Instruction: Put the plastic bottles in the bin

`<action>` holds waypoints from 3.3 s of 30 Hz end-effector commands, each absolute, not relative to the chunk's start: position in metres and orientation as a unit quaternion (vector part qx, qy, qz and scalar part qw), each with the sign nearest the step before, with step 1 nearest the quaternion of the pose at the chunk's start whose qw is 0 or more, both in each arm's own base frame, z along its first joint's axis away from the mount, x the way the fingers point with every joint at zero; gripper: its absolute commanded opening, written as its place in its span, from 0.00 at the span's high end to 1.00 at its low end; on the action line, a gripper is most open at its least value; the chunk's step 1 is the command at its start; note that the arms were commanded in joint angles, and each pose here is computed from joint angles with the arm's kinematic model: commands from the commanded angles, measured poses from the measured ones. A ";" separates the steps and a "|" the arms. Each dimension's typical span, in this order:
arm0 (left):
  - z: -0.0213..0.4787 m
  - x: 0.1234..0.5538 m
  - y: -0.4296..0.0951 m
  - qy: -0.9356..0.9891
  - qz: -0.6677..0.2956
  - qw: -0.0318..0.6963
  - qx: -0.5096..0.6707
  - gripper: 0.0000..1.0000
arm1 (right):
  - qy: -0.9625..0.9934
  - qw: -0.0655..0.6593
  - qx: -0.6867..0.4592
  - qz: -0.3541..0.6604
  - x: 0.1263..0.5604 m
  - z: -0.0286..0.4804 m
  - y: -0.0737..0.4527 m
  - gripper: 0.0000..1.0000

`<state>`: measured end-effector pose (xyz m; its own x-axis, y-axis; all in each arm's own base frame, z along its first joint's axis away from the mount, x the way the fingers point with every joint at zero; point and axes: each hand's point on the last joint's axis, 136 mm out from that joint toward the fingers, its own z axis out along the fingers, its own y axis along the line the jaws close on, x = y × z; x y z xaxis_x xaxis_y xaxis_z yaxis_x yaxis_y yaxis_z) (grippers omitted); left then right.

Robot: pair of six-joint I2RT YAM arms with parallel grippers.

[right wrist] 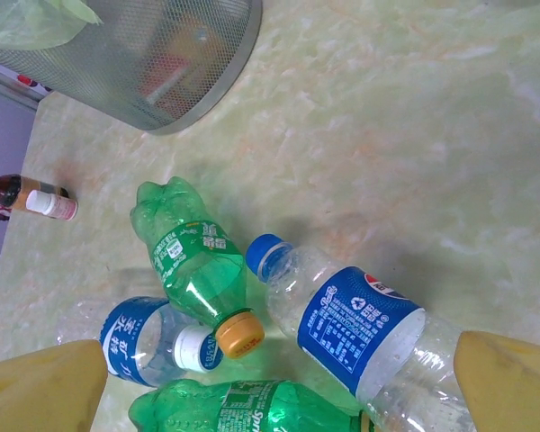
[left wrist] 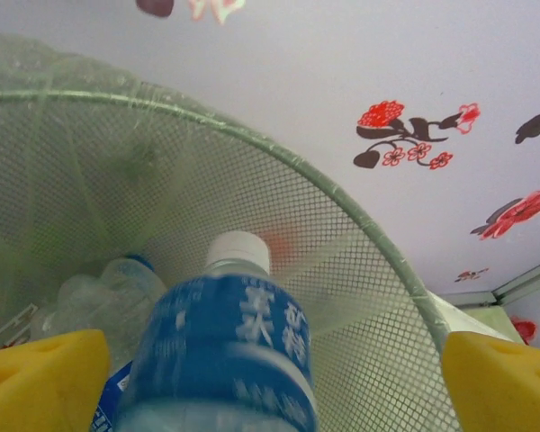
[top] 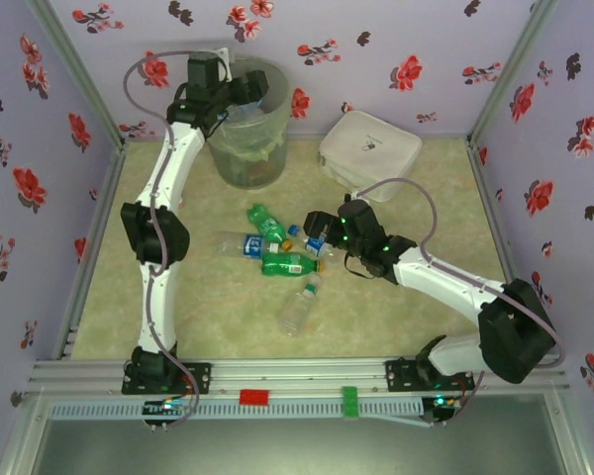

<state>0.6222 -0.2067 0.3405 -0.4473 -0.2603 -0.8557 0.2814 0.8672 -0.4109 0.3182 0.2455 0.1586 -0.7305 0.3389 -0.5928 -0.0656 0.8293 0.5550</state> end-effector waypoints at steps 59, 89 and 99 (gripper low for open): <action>0.037 0.148 -0.296 0.949 -0.094 0.117 0.276 0.03 | 0.896 0.383 0.083 0.208 0.298 0.150 0.184 0.00; 0.100 0.169 -0.298 0.921 -0.142 0.234 0.279 0.64 | 0.895 0.387 0.085 0.203 0.304 0.154 0.181 0.00; 0.197 0.241 -0.273 0.875 -0.196 0.423 0.132 0.66 | 0.890 0.398 0.095 0.201 0.311 0.161 0.179 0.00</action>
